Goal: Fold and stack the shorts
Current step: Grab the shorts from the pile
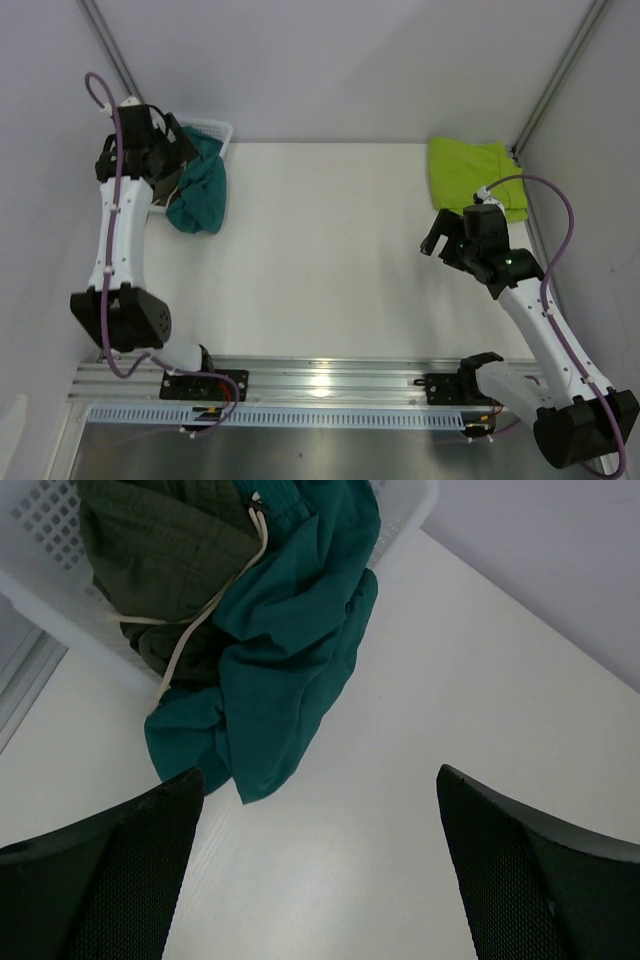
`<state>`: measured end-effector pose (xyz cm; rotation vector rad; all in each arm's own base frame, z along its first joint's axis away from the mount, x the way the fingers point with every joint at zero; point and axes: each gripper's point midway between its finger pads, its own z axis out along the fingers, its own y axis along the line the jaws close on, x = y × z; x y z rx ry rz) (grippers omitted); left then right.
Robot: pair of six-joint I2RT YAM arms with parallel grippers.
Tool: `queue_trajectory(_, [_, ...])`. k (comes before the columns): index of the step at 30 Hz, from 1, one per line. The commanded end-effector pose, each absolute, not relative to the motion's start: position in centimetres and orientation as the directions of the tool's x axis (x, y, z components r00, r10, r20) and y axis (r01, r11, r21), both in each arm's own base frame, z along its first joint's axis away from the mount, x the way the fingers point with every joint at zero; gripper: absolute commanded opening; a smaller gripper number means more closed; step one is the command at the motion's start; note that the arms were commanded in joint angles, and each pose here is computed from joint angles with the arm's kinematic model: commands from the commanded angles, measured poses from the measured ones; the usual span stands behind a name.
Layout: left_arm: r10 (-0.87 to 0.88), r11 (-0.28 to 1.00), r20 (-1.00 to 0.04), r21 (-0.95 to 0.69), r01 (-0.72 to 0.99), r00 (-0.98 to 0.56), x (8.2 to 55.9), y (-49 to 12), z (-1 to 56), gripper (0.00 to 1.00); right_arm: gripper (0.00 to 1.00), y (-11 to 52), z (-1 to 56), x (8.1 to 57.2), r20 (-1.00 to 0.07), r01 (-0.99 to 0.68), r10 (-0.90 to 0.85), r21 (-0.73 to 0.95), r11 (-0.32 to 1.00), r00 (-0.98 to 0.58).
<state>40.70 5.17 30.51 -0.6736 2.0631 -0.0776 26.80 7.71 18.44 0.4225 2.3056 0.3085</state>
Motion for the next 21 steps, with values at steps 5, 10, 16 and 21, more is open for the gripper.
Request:
queue_trajectory(5, [-0.410,0.891,-0.688,-0.161,-0.426,-0.598,45.7,6.5,27.1,0.96,1.00,8.1,19.8,27.1,-0.660,0.191,0.406,0.376,0.907,-0.632])
queue_trajectory(10, [-0.369,0.898,-0.633,-0.053,-0.438,-0.680,47.4,8.0,22.6,0.95,0.99,8.1,19.4,27.0,-0.647,0.201,0.431,0.400,0.894,-0.630])
queue_trajectory(16, [-0.360,0.904,-0.573,-0.021,-0.426,-0.736,49.0,8.2,18.0,0.92,0.99,8.2,19.2,27.1,-0.638,0.203,0.442,0.415,0.887,-0.630])
queue_trajectory(21, [-0.342,0.910,-0.576,-0.007,-0.414,-0.742,49.9,8.5,16.8,0.90,1.00,8.0,18.9,27.1,-0.628,0.220,0.452,0.414,0.883,-0.634])
